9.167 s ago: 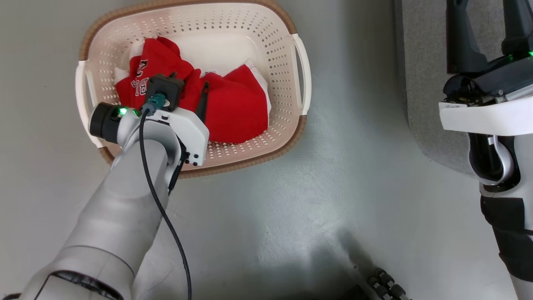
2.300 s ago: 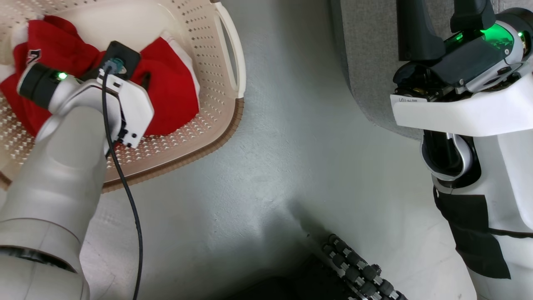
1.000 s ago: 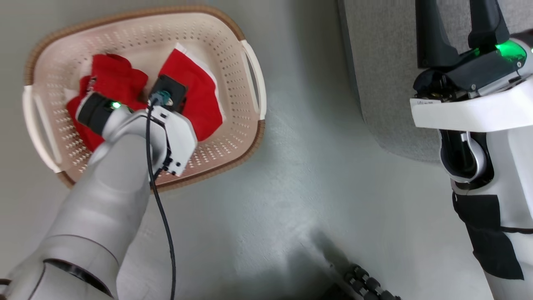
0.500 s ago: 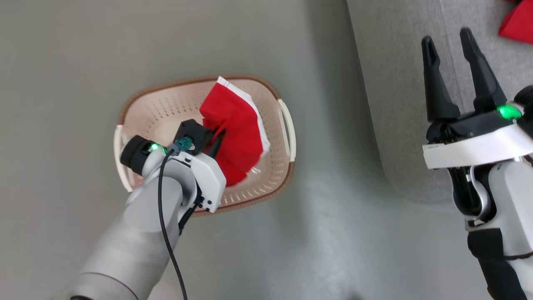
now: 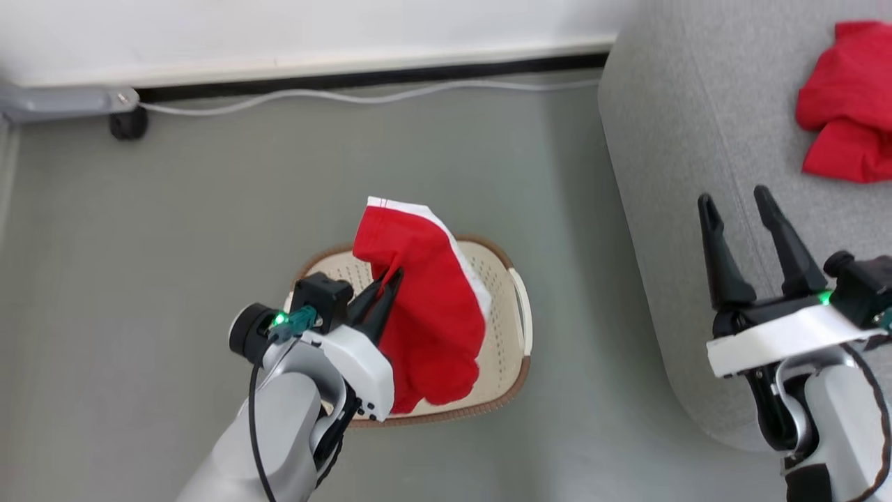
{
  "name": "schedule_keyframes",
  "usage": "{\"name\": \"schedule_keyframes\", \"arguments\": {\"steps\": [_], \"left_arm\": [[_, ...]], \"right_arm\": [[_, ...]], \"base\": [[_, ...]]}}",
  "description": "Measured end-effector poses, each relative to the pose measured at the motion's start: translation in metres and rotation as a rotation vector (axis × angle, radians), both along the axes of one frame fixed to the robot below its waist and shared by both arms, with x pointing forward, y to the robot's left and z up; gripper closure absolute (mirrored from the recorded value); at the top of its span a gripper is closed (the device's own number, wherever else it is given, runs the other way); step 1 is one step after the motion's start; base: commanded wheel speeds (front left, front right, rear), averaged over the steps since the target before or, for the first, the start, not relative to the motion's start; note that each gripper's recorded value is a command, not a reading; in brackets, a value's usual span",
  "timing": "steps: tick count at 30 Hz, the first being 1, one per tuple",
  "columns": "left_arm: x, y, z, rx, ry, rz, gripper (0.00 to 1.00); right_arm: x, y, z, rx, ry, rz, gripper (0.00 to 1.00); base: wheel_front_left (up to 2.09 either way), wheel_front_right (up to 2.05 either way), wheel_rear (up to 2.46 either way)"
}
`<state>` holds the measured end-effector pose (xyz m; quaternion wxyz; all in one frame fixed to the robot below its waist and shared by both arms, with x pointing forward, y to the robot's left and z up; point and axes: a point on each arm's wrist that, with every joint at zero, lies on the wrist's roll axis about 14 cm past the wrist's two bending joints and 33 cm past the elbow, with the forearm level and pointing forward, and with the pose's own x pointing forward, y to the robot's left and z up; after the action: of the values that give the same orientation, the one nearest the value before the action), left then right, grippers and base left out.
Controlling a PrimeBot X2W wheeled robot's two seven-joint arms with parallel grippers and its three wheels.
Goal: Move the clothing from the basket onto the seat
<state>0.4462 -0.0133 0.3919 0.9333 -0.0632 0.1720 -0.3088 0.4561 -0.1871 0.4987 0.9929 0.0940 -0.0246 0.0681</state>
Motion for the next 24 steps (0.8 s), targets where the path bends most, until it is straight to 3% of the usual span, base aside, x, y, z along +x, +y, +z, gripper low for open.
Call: {"name": "schedule_keyframes", "arguments": {"steps": [13,24], "left_arm": [[-0.027,0.054,0.066,-0.063,-0.161,0.181,1.00],[-0.035,0.092,0.107,-0.099,-0.284,0.293,1.00]], "right_arm": [[-0.044,0.013,0.016,0.004,-0.025,0.014,0.00],[-0.058,0.028,0.019,0.018,-0.033,0.038,0.00]], "base": [[0.00,0.00,0.00],[0.00,0.00,0.00]]}}
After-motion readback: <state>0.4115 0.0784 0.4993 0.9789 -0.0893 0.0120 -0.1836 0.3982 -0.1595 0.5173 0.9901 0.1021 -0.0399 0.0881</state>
